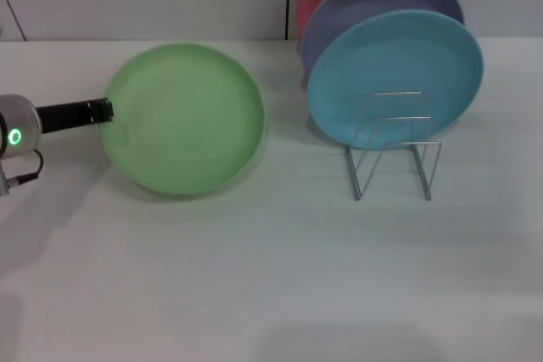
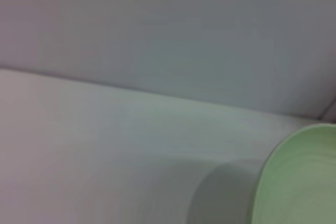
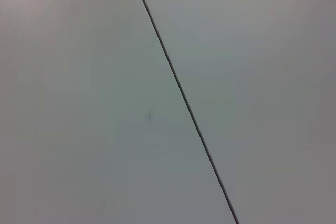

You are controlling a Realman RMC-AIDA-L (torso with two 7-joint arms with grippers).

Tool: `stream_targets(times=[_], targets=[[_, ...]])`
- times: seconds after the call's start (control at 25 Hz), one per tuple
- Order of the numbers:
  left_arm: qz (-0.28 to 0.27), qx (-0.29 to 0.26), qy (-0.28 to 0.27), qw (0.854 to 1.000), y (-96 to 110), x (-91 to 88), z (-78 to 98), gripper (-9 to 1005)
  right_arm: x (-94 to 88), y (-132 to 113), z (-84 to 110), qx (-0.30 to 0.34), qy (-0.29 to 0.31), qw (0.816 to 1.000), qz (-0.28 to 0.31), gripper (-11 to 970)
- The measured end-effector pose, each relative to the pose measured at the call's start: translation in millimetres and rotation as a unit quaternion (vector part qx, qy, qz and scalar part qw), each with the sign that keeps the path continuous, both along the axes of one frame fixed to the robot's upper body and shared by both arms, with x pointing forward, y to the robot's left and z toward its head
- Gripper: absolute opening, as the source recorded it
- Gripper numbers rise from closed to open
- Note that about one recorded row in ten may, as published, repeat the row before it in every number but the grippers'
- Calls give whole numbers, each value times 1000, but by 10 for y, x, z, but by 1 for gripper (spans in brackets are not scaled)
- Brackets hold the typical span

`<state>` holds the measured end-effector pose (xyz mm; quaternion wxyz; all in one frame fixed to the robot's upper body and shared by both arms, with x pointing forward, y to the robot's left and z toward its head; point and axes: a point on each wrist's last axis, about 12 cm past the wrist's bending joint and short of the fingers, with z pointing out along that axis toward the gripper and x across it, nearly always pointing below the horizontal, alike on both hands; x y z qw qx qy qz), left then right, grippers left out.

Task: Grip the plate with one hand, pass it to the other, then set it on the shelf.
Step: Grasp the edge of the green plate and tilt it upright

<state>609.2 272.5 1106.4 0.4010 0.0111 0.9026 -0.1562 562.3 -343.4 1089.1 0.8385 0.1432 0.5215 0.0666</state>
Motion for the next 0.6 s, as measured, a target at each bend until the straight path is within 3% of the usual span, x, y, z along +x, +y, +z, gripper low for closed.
stream_targets(times=[0.6], targets=[[66,10,-107,992,85,42,30,40,41,5,2,0,8,1000,1,491]])
